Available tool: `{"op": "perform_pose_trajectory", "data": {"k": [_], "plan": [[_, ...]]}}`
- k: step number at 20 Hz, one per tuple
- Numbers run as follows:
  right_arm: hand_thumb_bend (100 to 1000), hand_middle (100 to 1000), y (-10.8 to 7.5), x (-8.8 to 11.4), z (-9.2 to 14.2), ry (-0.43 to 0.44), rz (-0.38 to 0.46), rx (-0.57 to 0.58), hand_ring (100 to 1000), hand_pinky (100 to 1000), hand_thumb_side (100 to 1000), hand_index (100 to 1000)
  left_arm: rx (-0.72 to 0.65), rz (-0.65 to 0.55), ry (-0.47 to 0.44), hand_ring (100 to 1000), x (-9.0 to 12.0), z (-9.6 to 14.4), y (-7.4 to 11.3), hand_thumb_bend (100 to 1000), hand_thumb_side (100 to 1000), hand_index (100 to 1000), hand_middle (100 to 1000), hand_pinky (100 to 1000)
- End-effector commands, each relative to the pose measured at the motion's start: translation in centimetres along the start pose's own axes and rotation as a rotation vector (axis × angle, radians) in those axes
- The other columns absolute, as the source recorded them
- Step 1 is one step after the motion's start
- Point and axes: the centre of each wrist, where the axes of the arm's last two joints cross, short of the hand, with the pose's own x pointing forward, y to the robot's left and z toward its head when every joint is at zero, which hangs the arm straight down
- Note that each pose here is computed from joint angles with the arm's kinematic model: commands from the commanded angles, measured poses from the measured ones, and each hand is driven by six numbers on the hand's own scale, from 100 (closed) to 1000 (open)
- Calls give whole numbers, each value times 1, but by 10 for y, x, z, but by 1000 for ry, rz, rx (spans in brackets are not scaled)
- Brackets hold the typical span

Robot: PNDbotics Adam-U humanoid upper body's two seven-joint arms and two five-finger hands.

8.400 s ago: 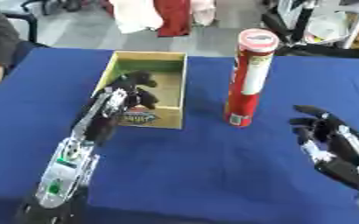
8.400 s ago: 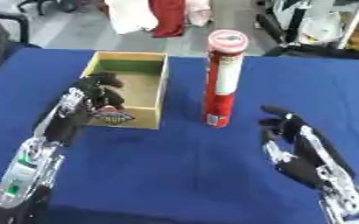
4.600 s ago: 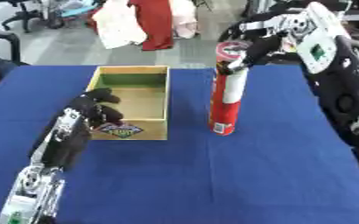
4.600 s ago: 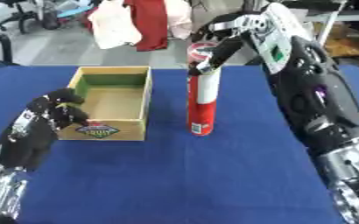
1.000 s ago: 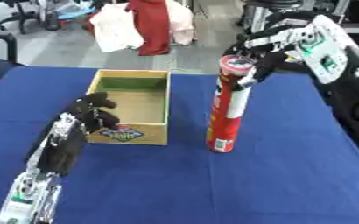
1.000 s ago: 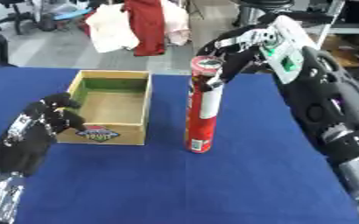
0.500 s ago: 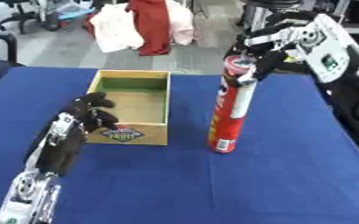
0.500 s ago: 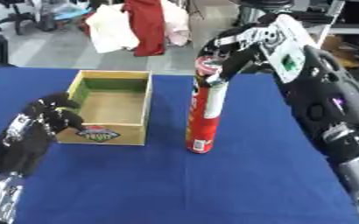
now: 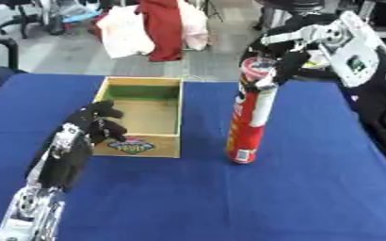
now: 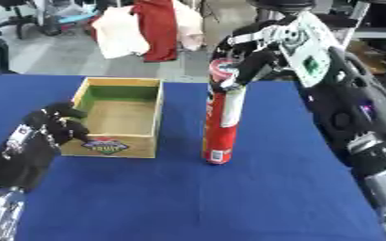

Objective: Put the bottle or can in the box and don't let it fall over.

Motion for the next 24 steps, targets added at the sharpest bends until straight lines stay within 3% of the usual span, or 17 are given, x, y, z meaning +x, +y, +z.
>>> {"op": "perform_pose_trajectory", "data": {"k": [1,12,17,22,23,24], "plan": [[249,644,-27,19,9,-27,40,-70,476,322,391,753,-9,-25,-11,612,6,-3,4,100,795,831,674,608],[258,640,-60,76,-1,-95,104,-261,466,304,401,757,-41,9,-40,613,7,-13,-4,100,786,831,673,608],[257,650,-63,96,-10,-105,158,-354,469,306,397,762,-67,26,-63,613,10,-21,-8,100,775,831,674,609],[255,662,-54,107,-25,-107,193,-417,471,307,389,787,-85,35,-83,613,13,-27,-11,100,769,831,673,609],[273,683,-51,108,-28,-108,196,-424,493,338,401,823,-87,36,-86,613,13,-28,-11,100,769,832,673,609],[352,747,-47,108,-33,-107,199,-420,571,446,440,883,-90,37,-87,613,14,-29,-12,100,768,831,673,609]]}}
